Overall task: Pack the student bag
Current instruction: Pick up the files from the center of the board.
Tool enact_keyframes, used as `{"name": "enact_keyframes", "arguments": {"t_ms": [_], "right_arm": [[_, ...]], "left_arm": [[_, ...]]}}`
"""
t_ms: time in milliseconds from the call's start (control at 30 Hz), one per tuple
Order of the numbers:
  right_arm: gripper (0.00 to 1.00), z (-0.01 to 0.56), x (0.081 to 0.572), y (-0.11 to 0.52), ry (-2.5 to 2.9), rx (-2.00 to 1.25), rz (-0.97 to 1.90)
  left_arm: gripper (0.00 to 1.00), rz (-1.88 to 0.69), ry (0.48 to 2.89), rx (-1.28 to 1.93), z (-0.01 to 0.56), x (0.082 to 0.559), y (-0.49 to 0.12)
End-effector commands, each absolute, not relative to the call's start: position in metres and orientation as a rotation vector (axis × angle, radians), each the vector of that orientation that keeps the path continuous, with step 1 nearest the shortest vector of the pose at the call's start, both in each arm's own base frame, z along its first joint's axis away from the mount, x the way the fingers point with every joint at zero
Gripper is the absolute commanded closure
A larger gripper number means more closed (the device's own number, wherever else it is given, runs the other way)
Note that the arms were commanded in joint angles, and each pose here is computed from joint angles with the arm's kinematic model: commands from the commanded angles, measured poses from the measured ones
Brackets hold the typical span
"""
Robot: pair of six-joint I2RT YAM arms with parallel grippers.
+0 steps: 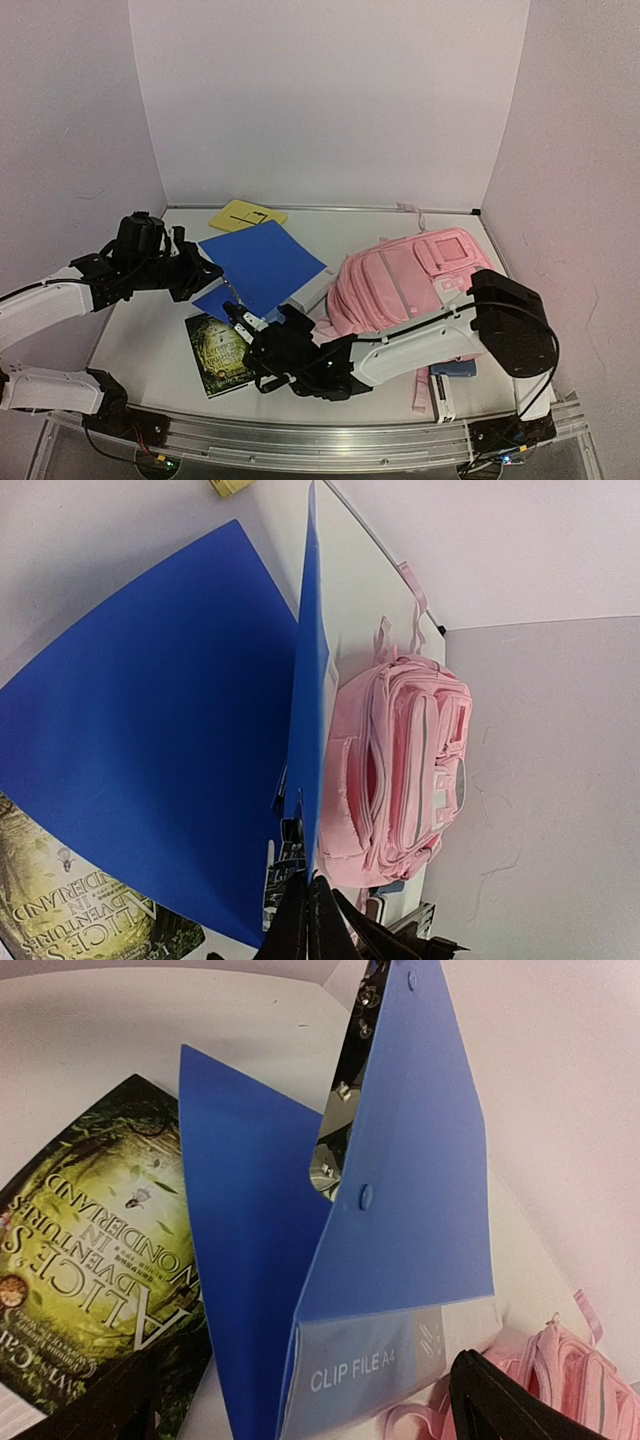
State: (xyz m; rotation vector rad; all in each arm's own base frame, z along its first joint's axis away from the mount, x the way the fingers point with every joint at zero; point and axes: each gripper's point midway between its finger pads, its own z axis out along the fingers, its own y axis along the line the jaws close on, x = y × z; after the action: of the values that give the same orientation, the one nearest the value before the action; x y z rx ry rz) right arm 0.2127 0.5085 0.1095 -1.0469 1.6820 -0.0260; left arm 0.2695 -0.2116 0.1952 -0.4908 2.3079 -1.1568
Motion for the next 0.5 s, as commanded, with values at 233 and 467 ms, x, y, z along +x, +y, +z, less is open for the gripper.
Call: {"name": "enact_keyframes", "arguments": {"t_ms": [233, 467], "right_arm": [[0.79, 0.157, 0.246, 0.499, 1.590, -0.731, -0.245], [1.00, 0.199, 0.253, 0.487, 1.608, -0.533, -0.178]], "left_arm": [[0.79, -1.129, 2.254, -0.475, 0.226, 0.273, -0.204], [0.27, -1.002, 2.235, -0.487, 0.244, 0.265, -0.180]]}}
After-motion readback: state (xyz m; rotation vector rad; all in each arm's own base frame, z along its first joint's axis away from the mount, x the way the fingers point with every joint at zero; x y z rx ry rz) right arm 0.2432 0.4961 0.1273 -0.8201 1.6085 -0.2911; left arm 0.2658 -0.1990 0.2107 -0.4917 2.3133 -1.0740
